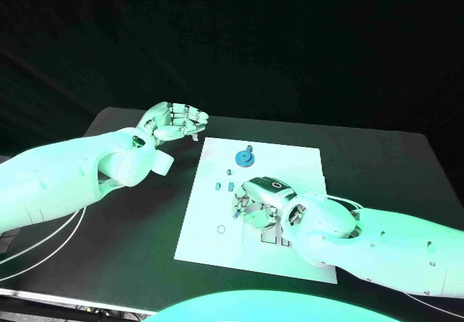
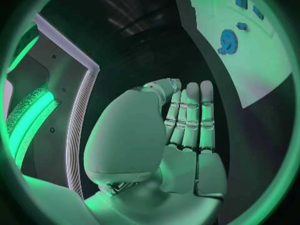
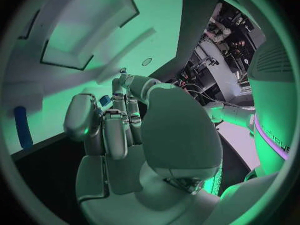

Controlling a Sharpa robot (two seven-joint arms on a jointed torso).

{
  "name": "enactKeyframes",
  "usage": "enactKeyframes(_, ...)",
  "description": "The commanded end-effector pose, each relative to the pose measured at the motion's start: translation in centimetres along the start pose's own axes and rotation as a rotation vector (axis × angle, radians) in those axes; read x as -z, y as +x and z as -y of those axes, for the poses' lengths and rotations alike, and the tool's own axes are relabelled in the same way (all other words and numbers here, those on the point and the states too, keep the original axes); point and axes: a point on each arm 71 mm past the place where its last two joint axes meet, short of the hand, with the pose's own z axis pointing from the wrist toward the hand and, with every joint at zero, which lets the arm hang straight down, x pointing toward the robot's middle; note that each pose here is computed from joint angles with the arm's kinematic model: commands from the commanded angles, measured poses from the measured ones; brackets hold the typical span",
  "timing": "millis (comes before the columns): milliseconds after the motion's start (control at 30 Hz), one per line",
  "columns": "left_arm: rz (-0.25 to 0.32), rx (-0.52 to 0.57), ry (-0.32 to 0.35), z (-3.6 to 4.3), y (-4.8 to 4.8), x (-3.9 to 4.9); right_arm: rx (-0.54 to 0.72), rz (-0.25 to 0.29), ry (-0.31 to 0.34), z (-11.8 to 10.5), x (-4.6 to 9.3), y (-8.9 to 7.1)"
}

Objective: Assemble the parts on the task board

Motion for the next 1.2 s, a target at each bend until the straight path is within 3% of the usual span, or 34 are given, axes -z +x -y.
enactKeyframes(33,-0.018,0.011,0.005,0.13,0.2,-0.06,0.005,-0.016,-0.002,-0.04,-0.02,0.18)
enactKeyframes(1200,-0.029,0.015,0.0,0.09,0.25,-0.03,0.055,-0.075,0.014,-0.75,-0.54,1.15)
